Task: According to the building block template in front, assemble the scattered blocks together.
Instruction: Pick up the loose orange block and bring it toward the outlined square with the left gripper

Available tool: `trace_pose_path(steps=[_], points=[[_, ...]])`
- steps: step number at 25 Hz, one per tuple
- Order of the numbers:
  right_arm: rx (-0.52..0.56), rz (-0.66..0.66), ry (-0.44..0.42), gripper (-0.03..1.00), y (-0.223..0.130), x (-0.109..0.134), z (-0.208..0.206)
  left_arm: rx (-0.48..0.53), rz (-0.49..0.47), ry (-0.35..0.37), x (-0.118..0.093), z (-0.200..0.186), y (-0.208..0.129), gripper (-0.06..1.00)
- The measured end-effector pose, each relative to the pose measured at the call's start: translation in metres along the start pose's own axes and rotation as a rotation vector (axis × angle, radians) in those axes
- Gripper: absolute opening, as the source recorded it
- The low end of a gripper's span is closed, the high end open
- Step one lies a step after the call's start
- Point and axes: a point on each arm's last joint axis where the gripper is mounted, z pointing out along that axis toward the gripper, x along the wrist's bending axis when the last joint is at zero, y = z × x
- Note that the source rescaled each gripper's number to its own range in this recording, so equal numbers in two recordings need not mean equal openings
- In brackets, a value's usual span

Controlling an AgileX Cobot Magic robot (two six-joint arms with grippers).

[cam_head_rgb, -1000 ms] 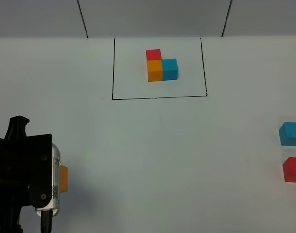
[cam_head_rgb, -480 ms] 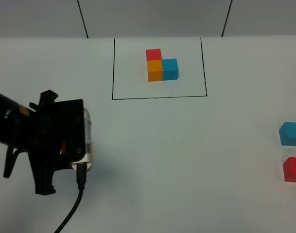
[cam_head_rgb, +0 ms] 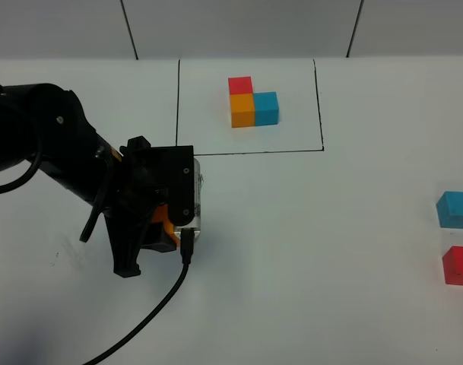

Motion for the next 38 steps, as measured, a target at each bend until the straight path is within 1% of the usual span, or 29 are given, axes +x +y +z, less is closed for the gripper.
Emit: trace_pose_path(steps=[5, 7, 12, 15, 22, 29, 34, 38], points=[[0.0, 0.0, 0.0, 0.01, 0.0, 0.0, 0.0, 0.054, 0.02, 0.022, 0.013, 0.022, -0.005, 0.53], [0.0, 0.0, 0.0, 0.01, 0.0, 0.0, 0.0, 0.067, 0.026, 0.019, 0.019, 0.03, -0.005, 0.53], [0.0, 0.0, 0.0, 0.01, 0.0, 0.0, 0.0, 0.071, 0.032, 0.009, 0.036, 0.04, 0.002, 0.53], [0.0, 0.0, 0.0, 0.01, 0.0, 0.0, 0.0, 0.068, 0.037, 0.004, 0.042, 0.044, 0.007, 0.53], [0.0, 0.0, 0.0, 0.01, 0.0, 0.0, 0.0, 0.064, 0.06, -0.008, 0.043, 0.062, 0.019, 0.53], [0.0, 0.0, 0.0, 0.01, 0.0, 0.0, 0.0, 0.078, 0.059, -0.034, 0.046, 0.077, 0.019, 0.53], [0.0, 0.0, 0.0, 0.01, 0.0, 0.0, 0.0, 0.079, 0.054, -0.03, 0.048, 0.082, 0.019, 0.53], [0.0, 0.0, 0.0, 0.01, 0.0, 0.0, 0.0, 0.087, 0.046, -0.043, 0.048, 0.088, 0.017, 0.53]])
